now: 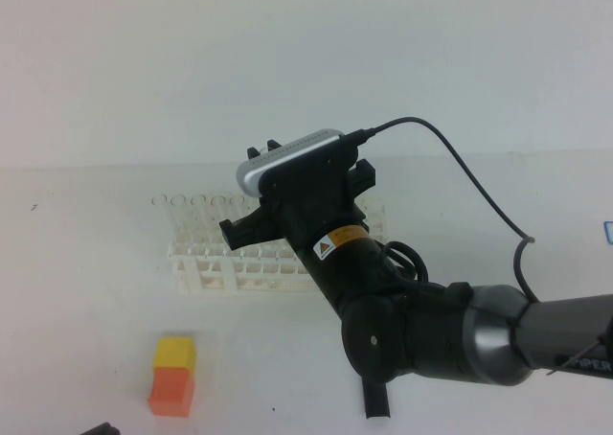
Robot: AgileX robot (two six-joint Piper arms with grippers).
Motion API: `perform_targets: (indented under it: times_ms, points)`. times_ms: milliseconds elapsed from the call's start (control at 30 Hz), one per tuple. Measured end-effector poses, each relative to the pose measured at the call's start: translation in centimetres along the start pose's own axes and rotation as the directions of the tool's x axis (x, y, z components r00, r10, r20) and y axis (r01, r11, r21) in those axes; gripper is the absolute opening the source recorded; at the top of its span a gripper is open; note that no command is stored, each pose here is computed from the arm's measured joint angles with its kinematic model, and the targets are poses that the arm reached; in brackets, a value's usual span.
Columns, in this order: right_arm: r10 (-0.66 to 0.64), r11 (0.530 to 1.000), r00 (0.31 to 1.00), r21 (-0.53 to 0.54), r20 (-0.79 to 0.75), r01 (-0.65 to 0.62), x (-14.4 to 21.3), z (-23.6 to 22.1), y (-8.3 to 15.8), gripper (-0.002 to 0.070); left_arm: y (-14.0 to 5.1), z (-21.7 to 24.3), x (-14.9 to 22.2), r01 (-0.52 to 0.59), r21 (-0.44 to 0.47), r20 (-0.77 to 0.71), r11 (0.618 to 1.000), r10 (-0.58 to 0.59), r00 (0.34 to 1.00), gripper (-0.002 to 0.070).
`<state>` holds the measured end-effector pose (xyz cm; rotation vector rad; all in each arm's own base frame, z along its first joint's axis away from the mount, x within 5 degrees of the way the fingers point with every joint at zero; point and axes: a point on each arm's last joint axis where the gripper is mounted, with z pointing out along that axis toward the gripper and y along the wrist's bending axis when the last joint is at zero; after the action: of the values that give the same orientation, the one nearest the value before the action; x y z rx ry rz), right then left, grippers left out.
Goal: Place the test tubes
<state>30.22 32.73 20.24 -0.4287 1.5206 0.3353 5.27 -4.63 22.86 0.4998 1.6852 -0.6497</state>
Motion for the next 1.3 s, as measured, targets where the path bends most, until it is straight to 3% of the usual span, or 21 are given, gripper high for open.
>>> perform_targets:
  times_ms: [1300]
  points:
    - [0.030, 0.998, 0.999, 0.047, -0.017, -0.029, 1.9, 0.3, -0.1, 0.0124, 0.0, 0.0, 0.0, -0.001, 0.000, 0.000, 1.000, 0.001, 1.000, -0.0001]
